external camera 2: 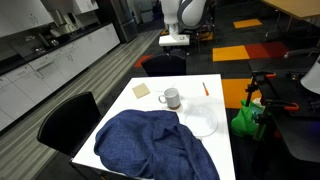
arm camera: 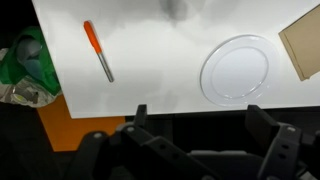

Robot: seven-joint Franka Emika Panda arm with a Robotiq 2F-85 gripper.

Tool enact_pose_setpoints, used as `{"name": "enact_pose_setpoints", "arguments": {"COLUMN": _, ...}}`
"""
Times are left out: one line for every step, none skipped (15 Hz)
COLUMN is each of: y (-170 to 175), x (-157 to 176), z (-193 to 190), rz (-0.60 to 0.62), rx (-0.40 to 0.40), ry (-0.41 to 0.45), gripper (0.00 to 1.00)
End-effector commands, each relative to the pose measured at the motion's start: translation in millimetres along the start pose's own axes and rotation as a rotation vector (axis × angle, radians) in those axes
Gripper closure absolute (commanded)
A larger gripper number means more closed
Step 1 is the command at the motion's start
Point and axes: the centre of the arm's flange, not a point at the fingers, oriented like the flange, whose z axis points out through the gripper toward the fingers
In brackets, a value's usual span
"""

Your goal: Remove the marker from the mug cup and place it on the table

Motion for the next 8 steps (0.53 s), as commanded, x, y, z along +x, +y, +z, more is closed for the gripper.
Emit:
{"name": "enact_pose_setpoints", "arguments": {"y": 0.7, "x": -0.4, "z": -2.2, "rz": -0.001, "rx": 0.003, "ry": -0.002, "gripper": 0.0}}
{"name": "enact_pose_setpoints", "arguments": {"y": 0.8, "x": -0.6, "z": -1.6, "rz": -0.001, "rx": 0.002, "ry": -0.003, "gripper": 0.0}}
{"name": "enact_pose_setpoints", "arguments": {"y": 1.0, "x": -0.8, "z": -0.3, "rz": -0.001, "rx": 0.0, "ry": -0.004, "gripper": 0.0}}
{"name": "enact_pose_setpoints", "arguments": {"y": 1.1, "x": -0.6, "z": 1.7, "rz": -0.001, "rx": -0.003, "ry": -0.003, "gripper": 0.0}}
{"name": "enact_pose_setpoints", "arguments": {"y": 1.5, "x": -0.4, "z": 3.0, "rz": -0.001, "rx": -0.005, "ry": -0.003, "gripper": 0.0}}
{"name": "enact_pose_setpoints", "arguments": {"y": 1.5, "x": -0.4, "z": 3.3, "rz": -0.001, "rx": -0.006, "ry": -0.003, "gripper": 0.0}}
{"name": "enact_pose_setpoints", "arguments": {"y": 1.5, "x": -0.4, "z": 3.6, "rz": -0.001, "rx": -0.006, "ry": -0.003, "gripper": 0.0}}
{"name": "enact_pose_setpoints", "arguments": {"y": 1.5, "x": -0.4, "z": 3.6, "rz": -0.001, "rx": -0.006, "ry": -0.003, "gripper": 0.0}}
